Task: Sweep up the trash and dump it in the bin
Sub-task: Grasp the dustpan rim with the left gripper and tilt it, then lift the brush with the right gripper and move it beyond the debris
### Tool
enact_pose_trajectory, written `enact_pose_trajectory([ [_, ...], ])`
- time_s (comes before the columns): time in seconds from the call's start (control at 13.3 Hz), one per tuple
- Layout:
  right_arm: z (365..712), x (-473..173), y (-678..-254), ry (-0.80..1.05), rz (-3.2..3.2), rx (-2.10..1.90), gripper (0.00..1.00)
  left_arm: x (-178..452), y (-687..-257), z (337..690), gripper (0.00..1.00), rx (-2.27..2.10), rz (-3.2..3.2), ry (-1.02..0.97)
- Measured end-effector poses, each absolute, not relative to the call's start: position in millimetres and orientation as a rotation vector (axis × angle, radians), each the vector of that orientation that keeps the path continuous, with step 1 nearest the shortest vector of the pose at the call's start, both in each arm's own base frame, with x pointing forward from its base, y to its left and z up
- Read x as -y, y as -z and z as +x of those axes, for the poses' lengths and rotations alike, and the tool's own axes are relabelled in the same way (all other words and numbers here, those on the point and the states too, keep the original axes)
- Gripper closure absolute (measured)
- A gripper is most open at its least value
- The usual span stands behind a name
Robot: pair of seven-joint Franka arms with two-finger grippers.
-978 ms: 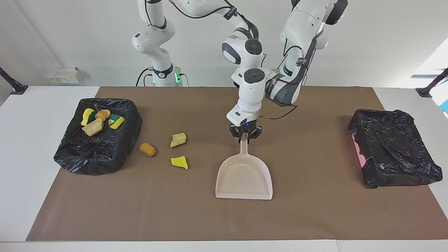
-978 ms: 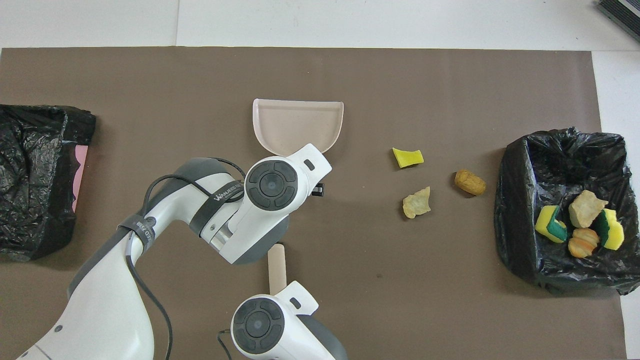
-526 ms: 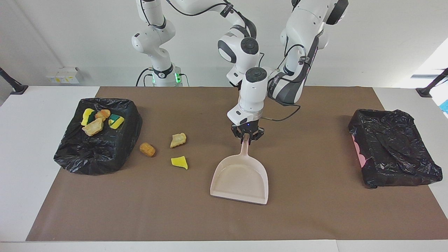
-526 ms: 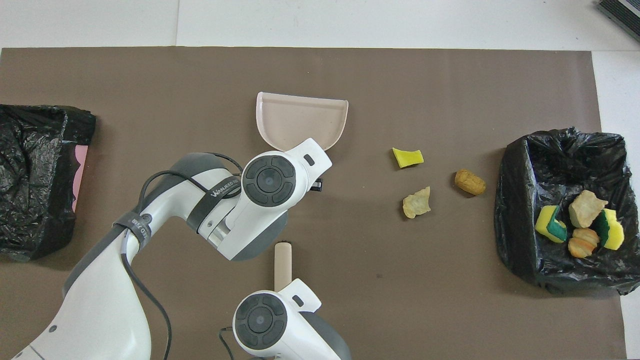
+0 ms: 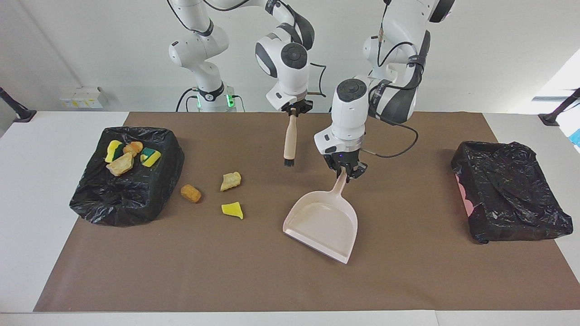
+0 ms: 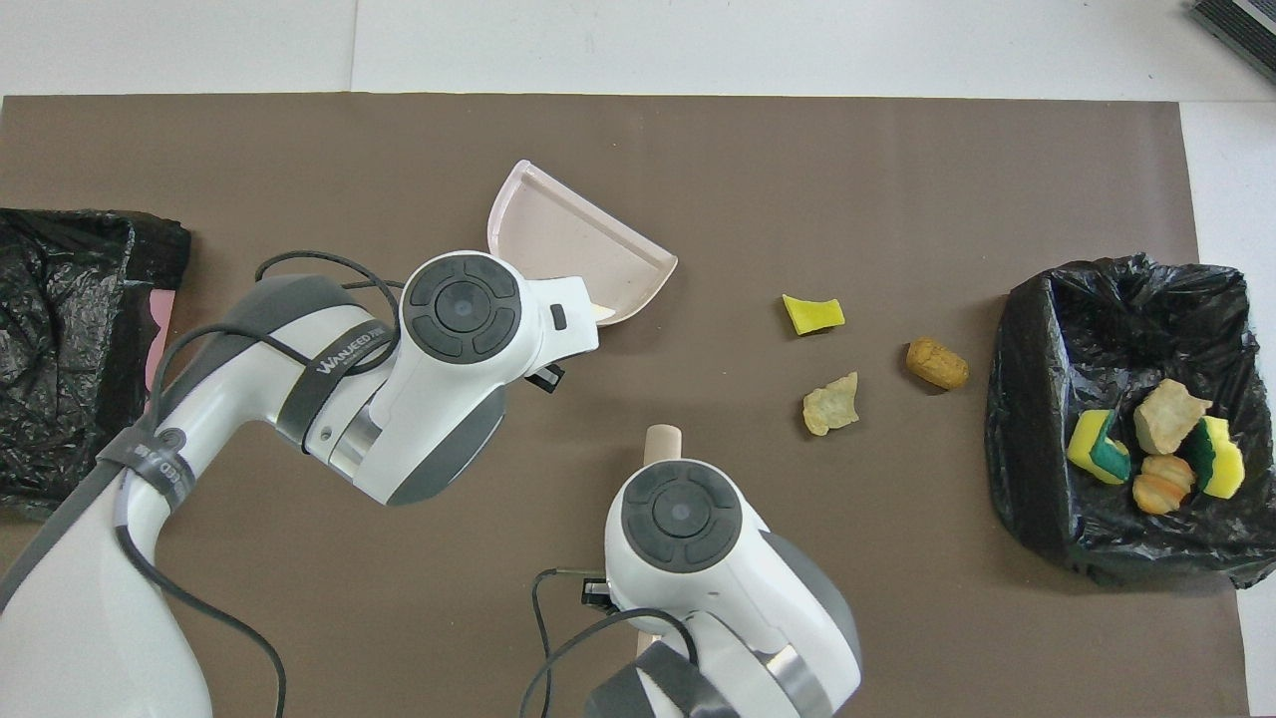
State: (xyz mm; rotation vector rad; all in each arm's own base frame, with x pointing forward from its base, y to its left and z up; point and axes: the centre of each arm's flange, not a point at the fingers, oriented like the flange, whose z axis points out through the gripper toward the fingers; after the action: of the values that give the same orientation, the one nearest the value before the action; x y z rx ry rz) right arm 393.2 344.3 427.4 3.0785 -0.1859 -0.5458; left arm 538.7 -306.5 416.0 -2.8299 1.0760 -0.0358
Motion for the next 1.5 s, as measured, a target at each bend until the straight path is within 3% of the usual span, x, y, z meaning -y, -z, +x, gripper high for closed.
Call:
enact_pose_trajectory([
  [0.38, 456, -259, -451, 0.436, 3.012, 0.222, 0.74, 273, -421, 550, 0.69, -1.523, -2.642, -0.038],
  [0.83, 515, -130, -428, 0.369, 2.848, 0.264, 0.74, 272, -404, 538, 0.69, -1.834, -2.441, -0.098],
  [1.13, 524, -61, -412, 0.430, 2.838, 0.242, 0.74, 299, -394, 517, 0.69, -1.923, -2.369, -0.073],
  [1.5, 521, -48, -358, 0.430, 2.821, 0.151, 0.74, 314, -380, 495, 0.69, -1.974, -2.311, -0.072],
])
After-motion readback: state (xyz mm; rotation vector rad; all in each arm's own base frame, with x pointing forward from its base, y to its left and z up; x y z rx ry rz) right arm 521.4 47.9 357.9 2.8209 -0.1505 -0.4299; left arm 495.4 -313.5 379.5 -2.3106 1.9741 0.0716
